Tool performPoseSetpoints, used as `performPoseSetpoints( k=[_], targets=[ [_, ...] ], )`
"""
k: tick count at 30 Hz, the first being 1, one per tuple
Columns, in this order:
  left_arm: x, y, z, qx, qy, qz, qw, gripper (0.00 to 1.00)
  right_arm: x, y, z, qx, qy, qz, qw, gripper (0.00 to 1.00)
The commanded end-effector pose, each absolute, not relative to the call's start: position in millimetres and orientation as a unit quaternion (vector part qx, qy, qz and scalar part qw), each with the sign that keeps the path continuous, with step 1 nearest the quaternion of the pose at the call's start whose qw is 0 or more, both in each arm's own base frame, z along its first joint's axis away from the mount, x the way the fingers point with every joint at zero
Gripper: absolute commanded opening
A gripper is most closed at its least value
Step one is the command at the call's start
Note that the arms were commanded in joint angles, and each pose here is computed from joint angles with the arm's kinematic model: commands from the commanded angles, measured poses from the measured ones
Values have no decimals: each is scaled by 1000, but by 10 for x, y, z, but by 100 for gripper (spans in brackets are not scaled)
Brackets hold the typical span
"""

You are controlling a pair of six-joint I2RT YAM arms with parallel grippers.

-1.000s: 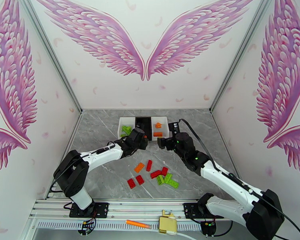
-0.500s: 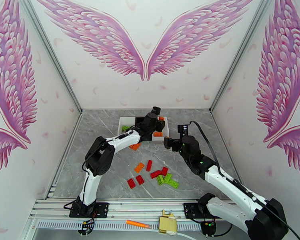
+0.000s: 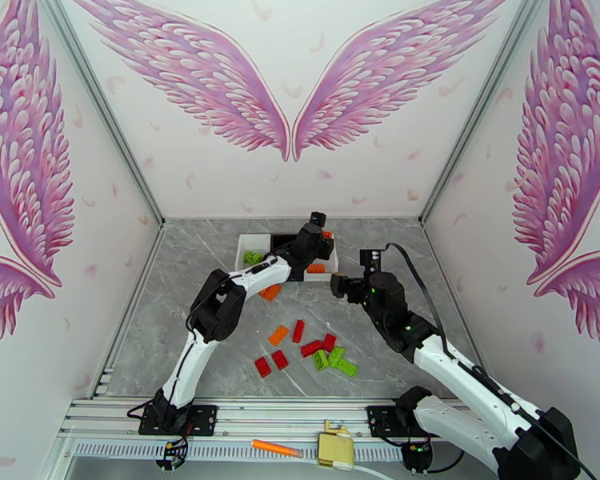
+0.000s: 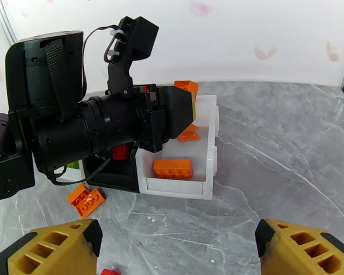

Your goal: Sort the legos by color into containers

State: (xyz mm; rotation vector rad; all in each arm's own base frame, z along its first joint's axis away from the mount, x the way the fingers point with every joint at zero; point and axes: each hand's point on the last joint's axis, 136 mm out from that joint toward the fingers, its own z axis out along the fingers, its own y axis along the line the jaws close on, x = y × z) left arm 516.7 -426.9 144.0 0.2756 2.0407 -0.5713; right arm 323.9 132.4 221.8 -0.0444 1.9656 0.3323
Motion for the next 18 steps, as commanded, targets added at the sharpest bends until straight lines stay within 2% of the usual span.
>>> performPoseSetpoints(
  k=[1, 6, 13, 18],
  targets=[
    [5215, -4226, 1391, 104, 843, -221, 479, 29, 3222, 1341, 2107, -20, 837, 148, 527, 93],
    [5180, -4183, 1325, 105, 849, -213, 472, 31, 3204, 1363, 2091, -20, 838, 157, 523, 93],
    [5126, -4097, 1559, 108, 838, -211, 492, 55, 3193, 1393, 2119, -25, 836, 165, 523, 93],
    [5035, -3973, 1745, 104, 831, -215, 503, 64, 3204, 1451, 2076, -35, 838, 173, 516, 94]
  ],
)
